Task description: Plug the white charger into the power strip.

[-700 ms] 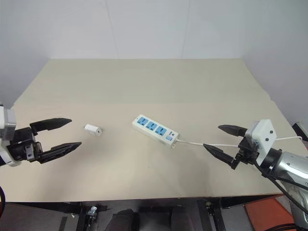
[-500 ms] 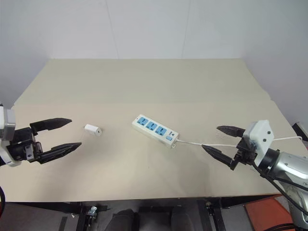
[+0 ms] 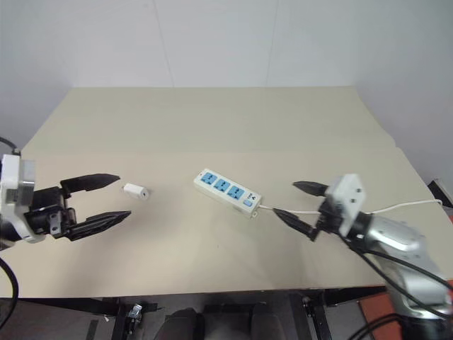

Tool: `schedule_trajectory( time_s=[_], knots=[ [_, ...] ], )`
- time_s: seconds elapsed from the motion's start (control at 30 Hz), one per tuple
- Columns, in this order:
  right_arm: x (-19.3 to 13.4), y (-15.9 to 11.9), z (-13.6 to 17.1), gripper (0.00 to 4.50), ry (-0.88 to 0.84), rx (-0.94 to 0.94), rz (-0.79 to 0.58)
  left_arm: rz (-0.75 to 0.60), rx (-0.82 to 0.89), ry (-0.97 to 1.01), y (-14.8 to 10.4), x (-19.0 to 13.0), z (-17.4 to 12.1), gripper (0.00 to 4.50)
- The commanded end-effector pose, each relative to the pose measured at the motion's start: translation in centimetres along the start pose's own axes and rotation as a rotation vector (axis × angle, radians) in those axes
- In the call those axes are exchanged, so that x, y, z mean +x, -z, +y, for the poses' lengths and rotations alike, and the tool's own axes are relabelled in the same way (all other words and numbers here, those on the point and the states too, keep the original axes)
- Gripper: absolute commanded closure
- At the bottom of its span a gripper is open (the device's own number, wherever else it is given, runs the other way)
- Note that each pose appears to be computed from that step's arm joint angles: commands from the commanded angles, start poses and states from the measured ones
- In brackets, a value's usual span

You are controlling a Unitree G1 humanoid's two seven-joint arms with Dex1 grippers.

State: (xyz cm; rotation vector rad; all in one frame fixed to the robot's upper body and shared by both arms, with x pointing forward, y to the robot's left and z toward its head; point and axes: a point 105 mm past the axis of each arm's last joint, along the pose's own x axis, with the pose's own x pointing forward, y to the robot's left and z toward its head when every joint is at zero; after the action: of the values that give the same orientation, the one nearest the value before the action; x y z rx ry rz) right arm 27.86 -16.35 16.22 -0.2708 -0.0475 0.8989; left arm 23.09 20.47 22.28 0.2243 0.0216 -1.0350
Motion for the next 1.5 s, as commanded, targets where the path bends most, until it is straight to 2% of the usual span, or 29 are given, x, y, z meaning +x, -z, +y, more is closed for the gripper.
schedule_trajectory(
  time_s=[0.03,0.4,0.67,1.2,1.3,1.33,1.5],
  knots=[
    [2.3,0.6,0.2,0.03,0.000,-0.048,-0.020,-0.028,0.027,0.020,-0.6,0.3,0.1,0.00],
    [8.2,3.5,-0.7,0.03,-0.005,-0.013,-0.042,-0.050,0.014,0.092,-0.6,1.3,0.0,0.00],
    [8.9,5.2,0.2,0.03,-0.102,0.042,0.002,-0.045,0.014,0.108,-0.5,1.3,0.0,0.00],
    [11.2,8.8,1.7,0.03,-0.146,0.165,0.053,-0.028,0.019,0.127,-0.3,1.1,0.0,0.00],
    [11.3,8.9,2.0,0.61,-0.175,0.173,0.044,-0.027,0.019,0.125,-0.3,1.0,0.0,0.00],
    [11.2,8.9,2.0,0.96,-0.182,0.170,0.040,-0.026,0.019,0.124,-0.3,1.0,0.0,0.00],
    [10.5,7.7,2.0,1.05,-0.266,0.105,0.015,-0.019,0.023,0.130,-0.3,0.8,0.1,0.00]
  ],
)
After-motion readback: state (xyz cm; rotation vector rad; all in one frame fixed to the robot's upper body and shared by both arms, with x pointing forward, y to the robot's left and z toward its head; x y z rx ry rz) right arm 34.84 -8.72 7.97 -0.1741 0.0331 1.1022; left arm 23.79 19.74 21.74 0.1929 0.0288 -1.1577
